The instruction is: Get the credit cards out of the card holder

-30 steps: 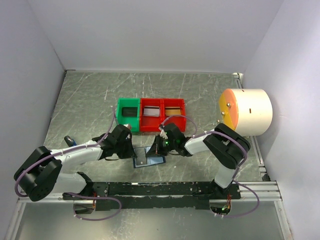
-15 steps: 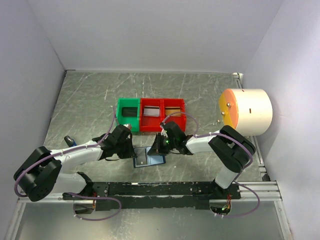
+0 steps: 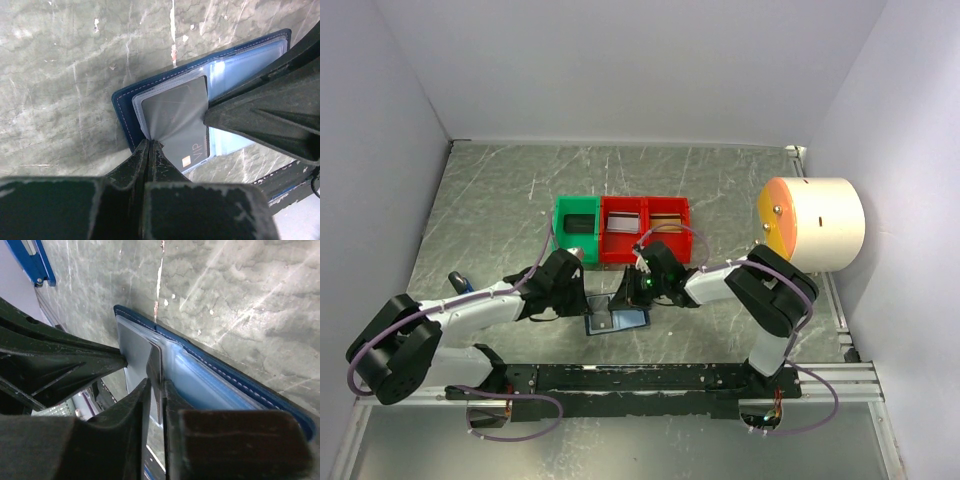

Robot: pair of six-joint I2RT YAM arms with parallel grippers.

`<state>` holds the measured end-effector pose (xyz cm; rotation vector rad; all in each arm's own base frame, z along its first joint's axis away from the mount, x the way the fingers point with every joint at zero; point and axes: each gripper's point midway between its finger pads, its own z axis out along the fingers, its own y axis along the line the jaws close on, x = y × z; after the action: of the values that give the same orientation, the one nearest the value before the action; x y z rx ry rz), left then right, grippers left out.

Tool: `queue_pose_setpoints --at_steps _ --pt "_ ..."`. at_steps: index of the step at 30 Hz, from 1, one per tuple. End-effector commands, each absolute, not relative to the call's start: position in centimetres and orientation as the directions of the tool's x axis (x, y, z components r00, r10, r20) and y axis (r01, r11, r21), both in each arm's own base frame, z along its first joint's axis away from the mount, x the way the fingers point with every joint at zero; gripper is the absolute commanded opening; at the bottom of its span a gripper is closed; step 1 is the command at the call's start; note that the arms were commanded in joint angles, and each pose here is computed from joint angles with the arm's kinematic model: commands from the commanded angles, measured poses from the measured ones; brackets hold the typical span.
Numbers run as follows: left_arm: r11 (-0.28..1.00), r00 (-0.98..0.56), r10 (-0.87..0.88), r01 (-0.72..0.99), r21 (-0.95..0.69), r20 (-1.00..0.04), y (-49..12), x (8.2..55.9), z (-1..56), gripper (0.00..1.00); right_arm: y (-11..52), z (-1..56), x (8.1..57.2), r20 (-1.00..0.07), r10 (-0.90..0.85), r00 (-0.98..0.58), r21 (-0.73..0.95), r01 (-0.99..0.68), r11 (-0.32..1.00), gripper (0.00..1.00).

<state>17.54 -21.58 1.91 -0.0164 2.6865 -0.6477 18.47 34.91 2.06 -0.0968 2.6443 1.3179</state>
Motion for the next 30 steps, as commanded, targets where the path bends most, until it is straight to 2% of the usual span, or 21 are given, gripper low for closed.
queue_pose_setpoints --at_steps 1,3,18,20,22,24,26,30 --pt "0.877 -0.932 -0.071 0.111 -0.467 -0.356 -22.1 16.9 1.9 0.07 36.4 3.3 17.8 -0.209 0.014 -0.978 0.831 -0.170 0.530 0.09" --pt "0.878 -0.930 -0.075 0.110 -0.465 -0.360 -22.1 17.0 2.0 0.07 36.5 3.8 17.8 -0.220 0.017 -0.975 0.834 -0.179 0.522 0.00" --pt "0.905 -0.917 -0.084 0.094 -0.414 -0.391 -20.8 17.4 2.4 0.07 32.2 2.2 18.5 -0.228 0.083 -0.970 0.749 -0.120 0.651 0.00" --pt "0.899 -0.913 -0.082 0.105 -0.425 -0.399 -21.0 17.5 2.9 0.12 32.3 2.5 18.6 -0.232 0.078 -0.970 0.753 -0.128 0.645 0.00" --pt "0.896 -0.913 -0.077 0.113 -0.430 -0.401 -21.2 17.6 3.2 0.22 32.6 2.6 18.5 -0.230 0.066 -0.971 0.761 -0.137 0.634 0.00" --pt "0.884 -0.909 -0.075 0.129 -0.449 -0.409 -21.8 17.8 4.0 0.29 32.9 2.7 18.5 -0.226 0.062 -0.972 0.768 -0.139 0.626 0.05" --pt "0.869 -0.901 -0.081 0.145 -0.472 -0.426 -22.4 18.2 5.0 0.31 33.1 2.6 18.5 -0.219 0.061 -0.974 0.777 -0.136 0.614 0.09" --pt "0.854 -0.899 -0.092 0.150 -0.498 -0.429 -23.1 18.5 5.8 0.36 33.2 2.2 18.2 -0.198 0.062 -0.978 0.786 -0.120 0.607 0.11"
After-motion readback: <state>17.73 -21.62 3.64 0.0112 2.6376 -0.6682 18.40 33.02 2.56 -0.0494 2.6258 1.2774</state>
